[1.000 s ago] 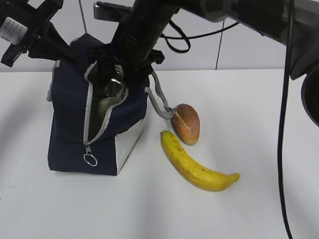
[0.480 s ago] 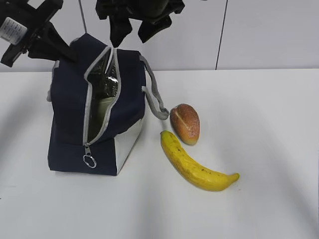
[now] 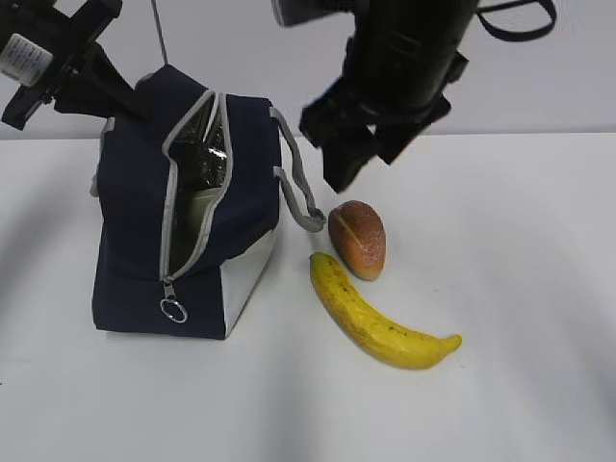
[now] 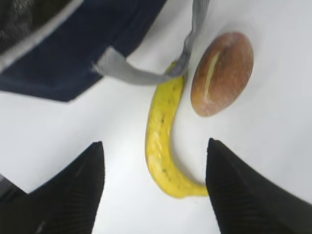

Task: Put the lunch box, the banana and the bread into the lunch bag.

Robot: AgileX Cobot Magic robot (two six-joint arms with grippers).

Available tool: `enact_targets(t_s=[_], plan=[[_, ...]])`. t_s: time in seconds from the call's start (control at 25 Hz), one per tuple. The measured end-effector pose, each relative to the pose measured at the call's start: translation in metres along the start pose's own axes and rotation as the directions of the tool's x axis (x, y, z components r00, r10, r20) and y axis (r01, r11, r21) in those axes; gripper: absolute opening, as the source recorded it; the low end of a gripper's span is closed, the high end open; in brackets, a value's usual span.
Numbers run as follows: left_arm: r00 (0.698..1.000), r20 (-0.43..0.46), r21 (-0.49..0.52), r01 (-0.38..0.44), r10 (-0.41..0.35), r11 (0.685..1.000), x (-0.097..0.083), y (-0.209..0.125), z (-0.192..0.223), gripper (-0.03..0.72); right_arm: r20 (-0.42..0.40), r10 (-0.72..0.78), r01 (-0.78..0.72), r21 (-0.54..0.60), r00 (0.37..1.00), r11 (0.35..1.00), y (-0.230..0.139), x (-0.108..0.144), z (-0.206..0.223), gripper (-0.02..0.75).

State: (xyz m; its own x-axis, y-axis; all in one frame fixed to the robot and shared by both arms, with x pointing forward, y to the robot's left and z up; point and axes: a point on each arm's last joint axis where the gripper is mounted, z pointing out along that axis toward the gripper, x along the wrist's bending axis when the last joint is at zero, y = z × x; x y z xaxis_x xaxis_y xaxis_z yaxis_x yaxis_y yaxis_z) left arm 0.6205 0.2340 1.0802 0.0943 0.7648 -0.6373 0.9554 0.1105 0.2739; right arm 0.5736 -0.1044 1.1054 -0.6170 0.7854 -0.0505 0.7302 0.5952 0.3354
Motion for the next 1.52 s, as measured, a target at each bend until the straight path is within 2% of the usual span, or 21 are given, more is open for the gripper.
enact_targets(t_s=[0.24,0.32,0.68,0.92,1.36,1.52], plan=[[1.0,-0.001,0.0,-0.003,0.003,1.0,0.0,0.0,0.0,-0.003,-0.028,-0.07,0.074,0.196,0.997,0.978,-0.043,0.005,0.041,0.48],[1.0,-0.003,0.0,-0.004,0.004,1.0,0.0,0.0,0.0,-0.003,-0.038,-0.081,0.088,0.223,0.996,0.971,-0.053,0.007,0.055,0.48],[1.0,-0.005,-0.001,-0.005,0.005,1.0,0.0,0.0,0.0,-0.003,-0.024,-0.111,0.113,0.14,0.994,0.984,-0.066,0.009,0.091,0.48],[1.0,-0.008,-0.001,-0.007,0.007,1.0,0.001,0.0,0.0,-0.003,-0.06,-0.102,0.111,0.166,0.993,0.98,-0.065,0.011,0.125,0.48],[1.0,-0.018,-0.002,-0.012,0.012,1.0,0.002,0.0,0.0,-0.003,-0.068,-0.099,0.11,0.188,0.993,0.976,-0.067,0.012,0.173,0.477],[1.0,-0.019,-0.002,-0.012,0.012,1.0,0.002,0.0,0.0,-0.003,-0.072,-0.097,0.111,0.206,0.993,0.972,-0.069,0.012,0.181,0.417]])
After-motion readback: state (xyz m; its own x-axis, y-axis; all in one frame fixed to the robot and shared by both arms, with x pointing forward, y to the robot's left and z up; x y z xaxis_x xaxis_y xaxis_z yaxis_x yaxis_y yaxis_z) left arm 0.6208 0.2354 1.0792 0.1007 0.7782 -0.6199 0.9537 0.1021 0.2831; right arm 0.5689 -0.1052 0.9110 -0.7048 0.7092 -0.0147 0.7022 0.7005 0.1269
